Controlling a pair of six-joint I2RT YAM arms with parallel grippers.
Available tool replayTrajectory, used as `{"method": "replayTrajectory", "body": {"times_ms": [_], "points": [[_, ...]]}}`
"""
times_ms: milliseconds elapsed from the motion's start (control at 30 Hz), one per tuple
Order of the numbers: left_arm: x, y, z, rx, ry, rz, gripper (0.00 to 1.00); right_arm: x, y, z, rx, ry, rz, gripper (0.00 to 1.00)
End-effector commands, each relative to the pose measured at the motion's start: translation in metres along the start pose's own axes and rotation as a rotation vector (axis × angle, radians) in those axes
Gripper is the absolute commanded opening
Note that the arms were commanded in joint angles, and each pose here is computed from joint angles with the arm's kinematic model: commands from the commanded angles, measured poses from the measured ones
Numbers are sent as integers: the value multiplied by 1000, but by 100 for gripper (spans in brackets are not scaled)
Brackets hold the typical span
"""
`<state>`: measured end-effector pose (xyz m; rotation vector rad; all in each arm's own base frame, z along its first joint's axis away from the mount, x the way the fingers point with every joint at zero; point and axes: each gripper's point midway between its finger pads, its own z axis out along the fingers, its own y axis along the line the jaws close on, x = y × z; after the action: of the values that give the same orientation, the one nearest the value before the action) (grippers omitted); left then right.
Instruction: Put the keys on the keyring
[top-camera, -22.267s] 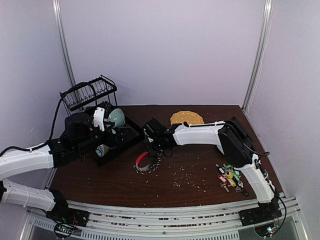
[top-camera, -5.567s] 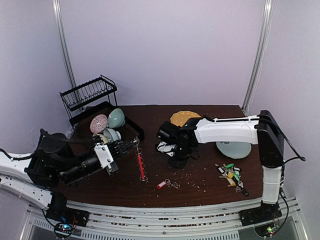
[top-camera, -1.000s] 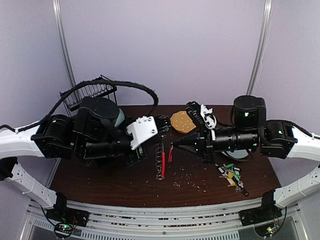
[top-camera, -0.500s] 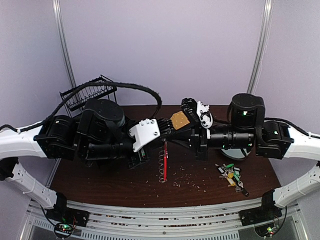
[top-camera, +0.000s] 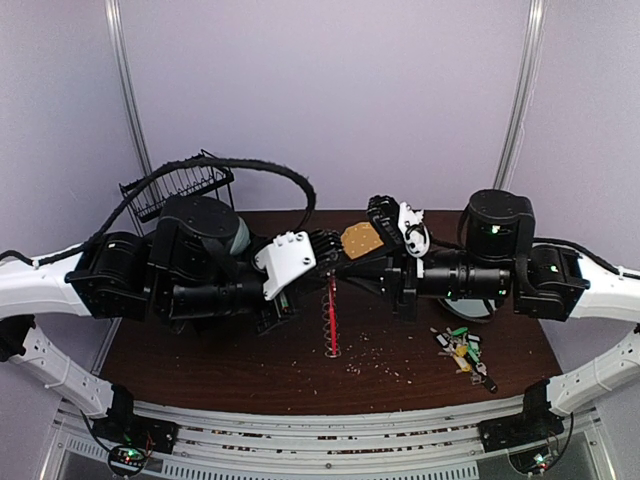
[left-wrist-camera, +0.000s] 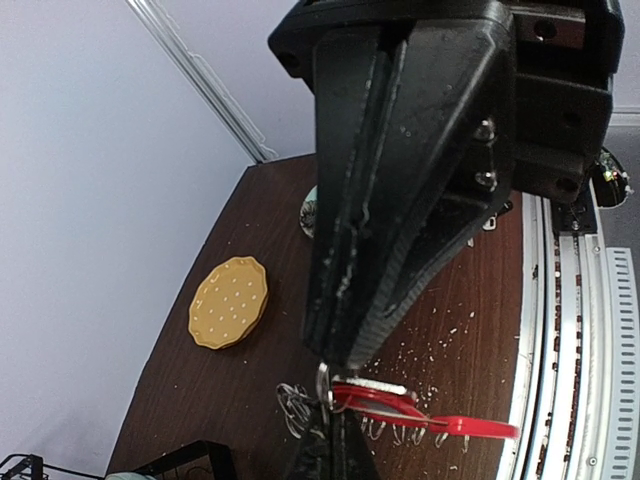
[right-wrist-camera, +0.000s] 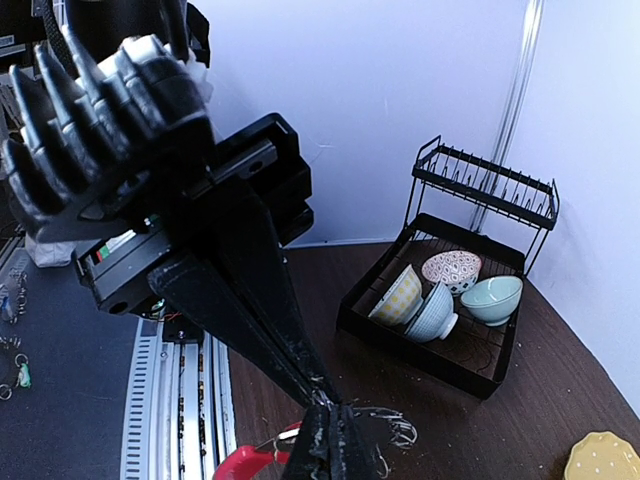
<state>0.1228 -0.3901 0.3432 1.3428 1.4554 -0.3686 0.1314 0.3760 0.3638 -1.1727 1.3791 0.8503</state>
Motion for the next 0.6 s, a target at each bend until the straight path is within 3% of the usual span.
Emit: {"method": "replayTrajectory", "body": {"times_ms": [0, 567], "points": [[-21, 9, -8, -19, -90, -19, 0, -9, -3, -1, 17, -36, -11, 0], [-23, 6, -11, -5, -125, -6, 0, -5, -26, -4, 156, -26, 6, 0]]}}
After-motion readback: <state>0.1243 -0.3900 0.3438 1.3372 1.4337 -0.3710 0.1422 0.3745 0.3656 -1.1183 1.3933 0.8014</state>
